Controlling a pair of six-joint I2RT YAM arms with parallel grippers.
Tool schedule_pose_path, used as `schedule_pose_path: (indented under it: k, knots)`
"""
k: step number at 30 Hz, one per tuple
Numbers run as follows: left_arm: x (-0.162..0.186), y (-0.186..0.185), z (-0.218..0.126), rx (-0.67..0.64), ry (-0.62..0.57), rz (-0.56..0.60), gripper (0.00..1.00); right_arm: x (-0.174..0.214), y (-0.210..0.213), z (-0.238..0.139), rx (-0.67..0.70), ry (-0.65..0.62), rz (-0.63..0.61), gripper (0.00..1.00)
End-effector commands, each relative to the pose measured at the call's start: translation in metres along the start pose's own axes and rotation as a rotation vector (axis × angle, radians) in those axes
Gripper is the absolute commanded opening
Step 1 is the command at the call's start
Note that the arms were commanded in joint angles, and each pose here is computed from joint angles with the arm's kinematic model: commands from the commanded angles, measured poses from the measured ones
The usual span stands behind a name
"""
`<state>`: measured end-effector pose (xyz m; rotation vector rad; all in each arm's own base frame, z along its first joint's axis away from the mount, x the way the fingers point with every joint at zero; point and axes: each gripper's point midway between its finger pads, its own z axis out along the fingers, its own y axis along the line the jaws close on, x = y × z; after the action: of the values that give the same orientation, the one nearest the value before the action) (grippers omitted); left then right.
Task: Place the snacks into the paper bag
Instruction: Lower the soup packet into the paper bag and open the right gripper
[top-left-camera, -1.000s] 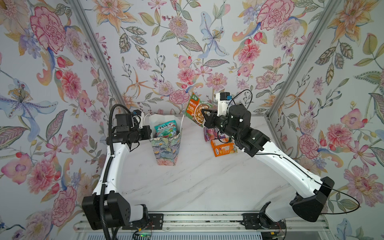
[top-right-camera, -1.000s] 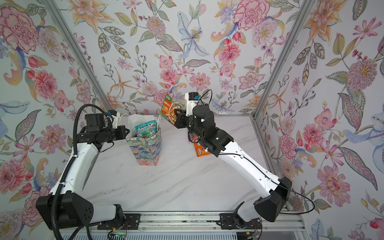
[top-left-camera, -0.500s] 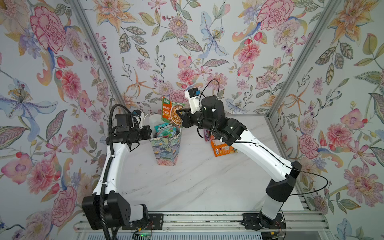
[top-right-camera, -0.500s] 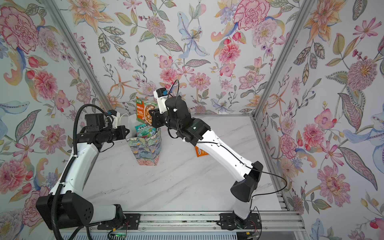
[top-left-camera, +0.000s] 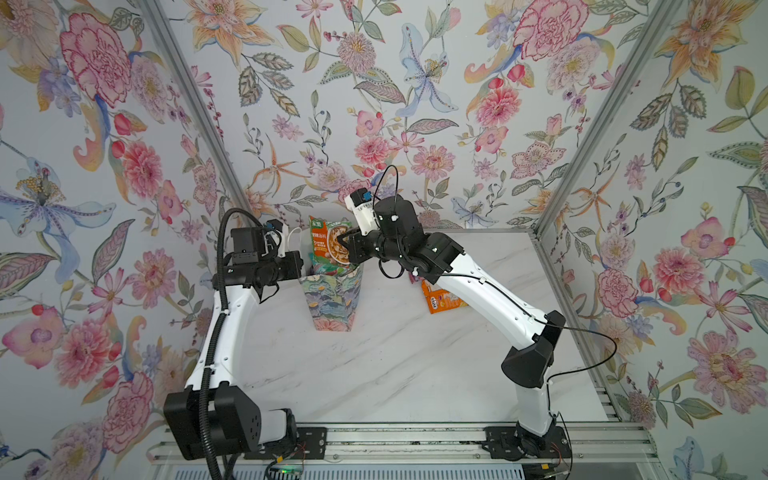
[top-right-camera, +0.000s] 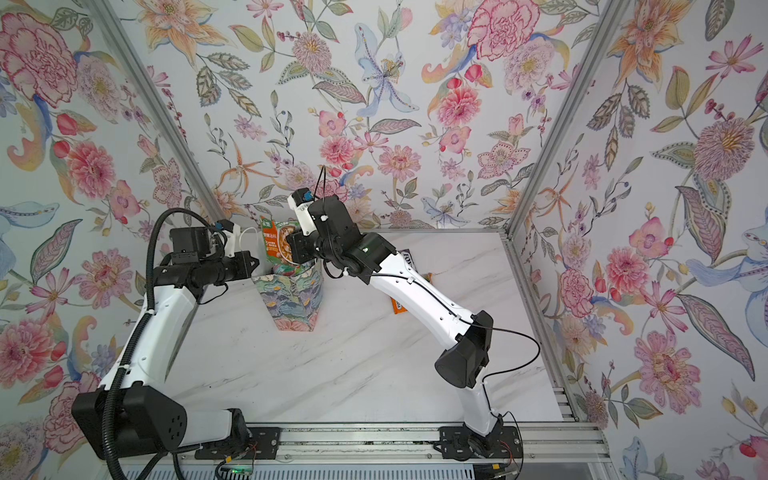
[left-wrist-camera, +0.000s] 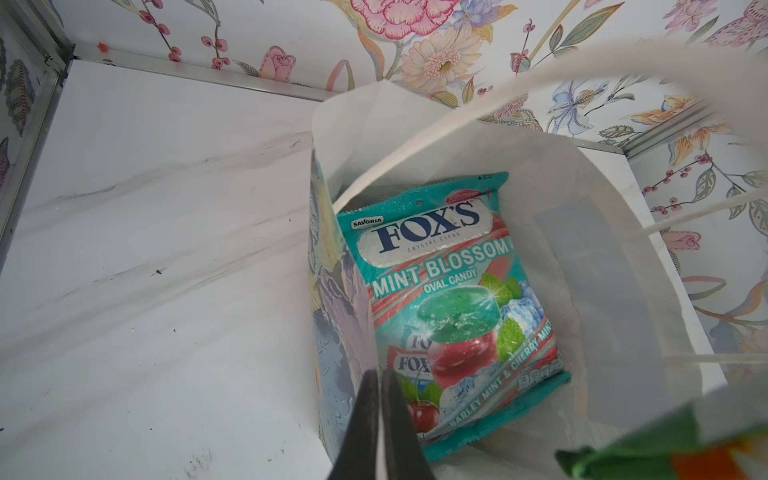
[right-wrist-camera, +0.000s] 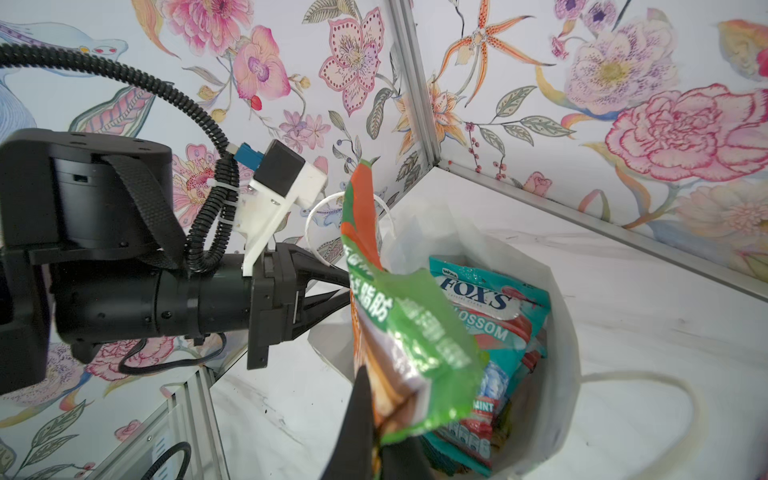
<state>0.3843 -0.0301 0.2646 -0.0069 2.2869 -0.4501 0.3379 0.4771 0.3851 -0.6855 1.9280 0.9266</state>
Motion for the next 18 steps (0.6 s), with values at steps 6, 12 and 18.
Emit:
schedule_pose_path:
  k: [6, 12, 18]
  knots:
    - [0.005, -0.007, -0.002, 0.024, 0.014, 0.003, 0.03, 0.007, -0.008, 0.018, -0.055, 0.042, 0.076, 0.0]
    - [0.005, -0.006, -0.002, 0.02, 0.014, 0.003, 0.03, 0.016, -0.025, 0.036, -0.052, 0.069, 0.131, 0.03]
    - [0.004, -0.006, -0.002, 0.021, 0.016, 0.007, 0.03, -0.002, -0.042, 0.038, -0.051, 0.03, 0.184, 0.43]
